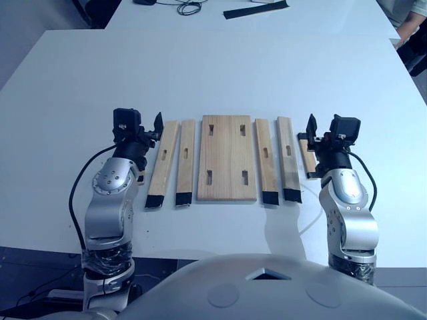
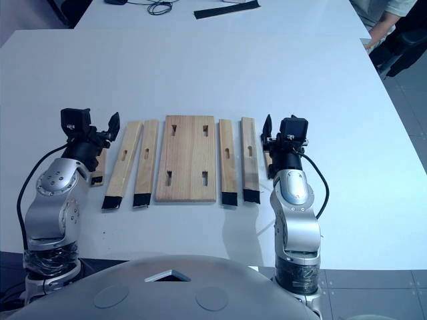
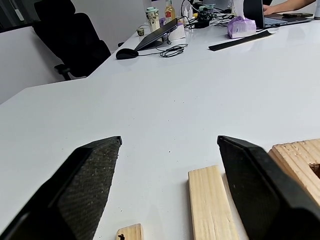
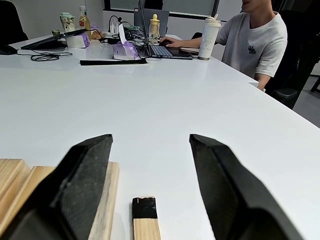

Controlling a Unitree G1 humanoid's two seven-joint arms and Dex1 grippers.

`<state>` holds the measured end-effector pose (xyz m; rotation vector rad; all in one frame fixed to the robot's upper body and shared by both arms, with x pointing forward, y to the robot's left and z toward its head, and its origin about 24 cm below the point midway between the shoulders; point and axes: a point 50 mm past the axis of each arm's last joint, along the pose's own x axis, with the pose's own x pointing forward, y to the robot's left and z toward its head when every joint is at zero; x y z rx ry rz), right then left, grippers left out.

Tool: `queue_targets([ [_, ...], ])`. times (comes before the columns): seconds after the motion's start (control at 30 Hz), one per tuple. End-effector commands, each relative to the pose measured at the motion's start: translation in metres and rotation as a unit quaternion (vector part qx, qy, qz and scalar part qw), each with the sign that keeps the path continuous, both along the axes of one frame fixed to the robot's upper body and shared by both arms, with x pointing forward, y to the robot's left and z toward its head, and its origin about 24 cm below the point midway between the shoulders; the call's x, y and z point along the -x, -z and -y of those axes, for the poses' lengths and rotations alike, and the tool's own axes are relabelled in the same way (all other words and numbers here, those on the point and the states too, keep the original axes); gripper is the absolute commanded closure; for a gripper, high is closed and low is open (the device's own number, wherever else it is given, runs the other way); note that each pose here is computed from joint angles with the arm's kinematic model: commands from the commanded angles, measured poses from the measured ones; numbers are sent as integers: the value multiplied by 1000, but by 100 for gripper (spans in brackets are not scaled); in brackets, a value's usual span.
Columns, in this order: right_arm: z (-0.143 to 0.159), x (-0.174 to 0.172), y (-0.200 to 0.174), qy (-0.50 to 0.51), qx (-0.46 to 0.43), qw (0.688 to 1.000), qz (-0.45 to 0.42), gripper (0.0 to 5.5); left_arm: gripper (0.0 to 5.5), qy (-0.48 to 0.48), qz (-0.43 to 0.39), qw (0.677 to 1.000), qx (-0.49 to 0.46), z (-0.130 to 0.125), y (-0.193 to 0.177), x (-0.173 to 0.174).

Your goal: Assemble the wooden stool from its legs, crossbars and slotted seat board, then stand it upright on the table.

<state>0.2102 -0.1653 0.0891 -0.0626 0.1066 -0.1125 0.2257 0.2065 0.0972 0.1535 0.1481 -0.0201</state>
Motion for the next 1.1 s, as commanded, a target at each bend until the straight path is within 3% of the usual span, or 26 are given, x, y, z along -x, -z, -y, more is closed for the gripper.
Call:
queue_targets([
  [0.03, 0, -1, -3, 4, 1, 1000, 9, 264, 193, 2, 2, 1000, -3, -1, -2, -3],
  [0.2, 1, 1, -3, 8, 2, 1000, 10, 264, 193, 4, -9, 1000, -5, -3, -3, -1],
  [0.43, 2, 14, 1, 40, -4, 999, 2, 264, 193, -17, -147, 989, -27, -39, -11, 31],
  [0.67, -3, 16, 2, 41, -9, 999, 1, 264, 193, -16, -187, 982, -11, -27, 3, 27],
  [0.9, -1, 19, 3, 37, -3, 999, -6, 264, 193, -55, -210, 975, -38, -43, 11, 31],
  [1.1, -2, 21, 4, 33, -4, 999, -11, 264, 193, -29, -238, 970, -45, -31, 22, 39],
])
